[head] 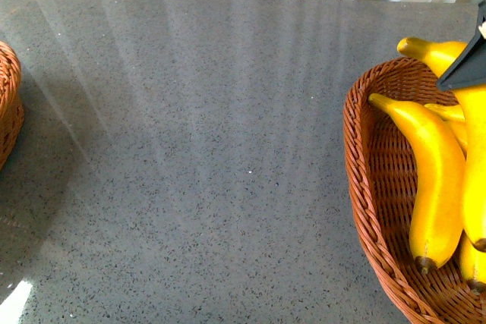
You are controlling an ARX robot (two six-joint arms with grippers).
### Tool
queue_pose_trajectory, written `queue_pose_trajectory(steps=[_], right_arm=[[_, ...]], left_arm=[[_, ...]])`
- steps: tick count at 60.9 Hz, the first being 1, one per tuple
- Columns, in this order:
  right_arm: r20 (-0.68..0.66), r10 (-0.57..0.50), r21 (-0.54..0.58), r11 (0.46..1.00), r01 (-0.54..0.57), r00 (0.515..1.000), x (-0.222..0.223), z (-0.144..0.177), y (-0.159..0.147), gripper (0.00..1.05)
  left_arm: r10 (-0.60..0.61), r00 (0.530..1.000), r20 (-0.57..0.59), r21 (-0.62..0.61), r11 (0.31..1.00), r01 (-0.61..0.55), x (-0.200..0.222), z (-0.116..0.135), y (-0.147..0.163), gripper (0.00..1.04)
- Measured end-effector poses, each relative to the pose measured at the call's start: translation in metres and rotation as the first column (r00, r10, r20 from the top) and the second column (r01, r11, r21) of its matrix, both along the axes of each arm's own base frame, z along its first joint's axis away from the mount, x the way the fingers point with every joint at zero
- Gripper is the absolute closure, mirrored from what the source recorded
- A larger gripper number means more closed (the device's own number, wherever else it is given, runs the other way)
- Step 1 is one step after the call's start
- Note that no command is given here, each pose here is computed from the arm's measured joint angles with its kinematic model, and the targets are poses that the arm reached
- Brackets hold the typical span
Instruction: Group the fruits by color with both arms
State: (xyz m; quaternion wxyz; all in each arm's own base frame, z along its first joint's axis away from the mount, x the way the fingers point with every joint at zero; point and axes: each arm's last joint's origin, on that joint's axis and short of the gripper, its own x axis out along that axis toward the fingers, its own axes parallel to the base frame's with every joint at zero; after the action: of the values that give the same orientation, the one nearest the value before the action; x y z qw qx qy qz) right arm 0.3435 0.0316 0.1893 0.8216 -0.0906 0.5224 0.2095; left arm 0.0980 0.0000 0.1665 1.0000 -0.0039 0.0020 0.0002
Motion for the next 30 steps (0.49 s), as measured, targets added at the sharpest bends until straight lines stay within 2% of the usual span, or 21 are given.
queue_pose_trajectory(steps=[20, 30], right_arm=[[-0.062, 0.021, -0.023, 0.999, -0.022, 0.998, -0.015, -0.029, -0.007, 0.68], [-0.054, 0.007, -0.023, 1.0, -0.009, 0.999, -0.016, -0.032, -0.011, 0.44]], left_arm=[[0.0, 1.0, 0.0, 0.0, 1.0, 0.0, 0.0, 0.0, 0.0, 0.09], [0.0, 1.0, 0.0, 0.0, 1.0, 0.0, 0.0, 0.0, 0.0, 0.09]])
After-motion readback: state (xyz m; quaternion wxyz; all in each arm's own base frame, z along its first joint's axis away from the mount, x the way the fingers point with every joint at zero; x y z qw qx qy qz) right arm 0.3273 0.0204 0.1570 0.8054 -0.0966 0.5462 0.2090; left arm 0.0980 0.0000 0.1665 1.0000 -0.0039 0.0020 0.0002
